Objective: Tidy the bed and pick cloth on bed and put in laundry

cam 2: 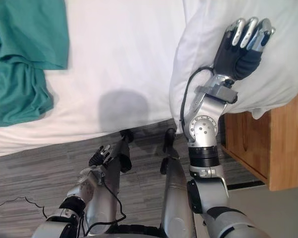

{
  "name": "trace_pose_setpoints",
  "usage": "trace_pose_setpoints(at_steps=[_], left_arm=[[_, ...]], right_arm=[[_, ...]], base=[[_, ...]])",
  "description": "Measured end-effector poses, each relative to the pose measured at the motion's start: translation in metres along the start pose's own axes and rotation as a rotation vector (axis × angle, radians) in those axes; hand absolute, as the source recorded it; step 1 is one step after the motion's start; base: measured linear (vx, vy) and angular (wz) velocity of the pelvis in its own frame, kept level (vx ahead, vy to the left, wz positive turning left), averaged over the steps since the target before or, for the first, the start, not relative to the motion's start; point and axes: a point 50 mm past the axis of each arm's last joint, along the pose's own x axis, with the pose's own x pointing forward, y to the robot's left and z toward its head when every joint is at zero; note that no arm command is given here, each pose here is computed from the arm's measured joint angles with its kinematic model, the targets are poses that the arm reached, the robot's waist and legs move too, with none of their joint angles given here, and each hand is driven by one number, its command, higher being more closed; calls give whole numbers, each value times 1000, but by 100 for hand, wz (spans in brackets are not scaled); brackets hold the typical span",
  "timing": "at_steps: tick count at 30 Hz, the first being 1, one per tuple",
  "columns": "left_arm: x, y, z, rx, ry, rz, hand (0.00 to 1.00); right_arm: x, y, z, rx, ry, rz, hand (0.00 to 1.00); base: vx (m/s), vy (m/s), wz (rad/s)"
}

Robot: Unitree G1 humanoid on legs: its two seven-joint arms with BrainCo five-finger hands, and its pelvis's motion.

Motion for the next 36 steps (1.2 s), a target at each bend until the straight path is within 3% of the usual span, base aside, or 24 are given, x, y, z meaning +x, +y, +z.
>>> trace_pose_setpoints(at_steps=[9, 15, 17, 20, 23, 36], left_arm=[[1, -7, -1, -62, -22, -6, 0], [1, -6, -2, -120, -21, 10, 0], [1, -7, -4, -134, -16, 19, 0], [0, -11, -7, -168, -12, 26, 0], [0, -13, -12, -231, -3, 44, 0], [-3, -9, -16, -266, -22, 40, 0]], right_arm=[[-17, -3, 10, -4, 13, 135, 100], [-56, -18, 22, 9, 41, 93, 100], [-80, -28, 28, -4, 55, 18, 100], [-146, -67, 50, -85, 73, -304, 100], [-199, -81, 68, -123, 50, -533, 100], [-243, -82, 80, -151, 115, -685, 100]], base=[[12, -20, 3], [41, 6, -6], [6, 2, -23], [-1, -7, -32], [16, -12, -21], [5, -9, -8]])
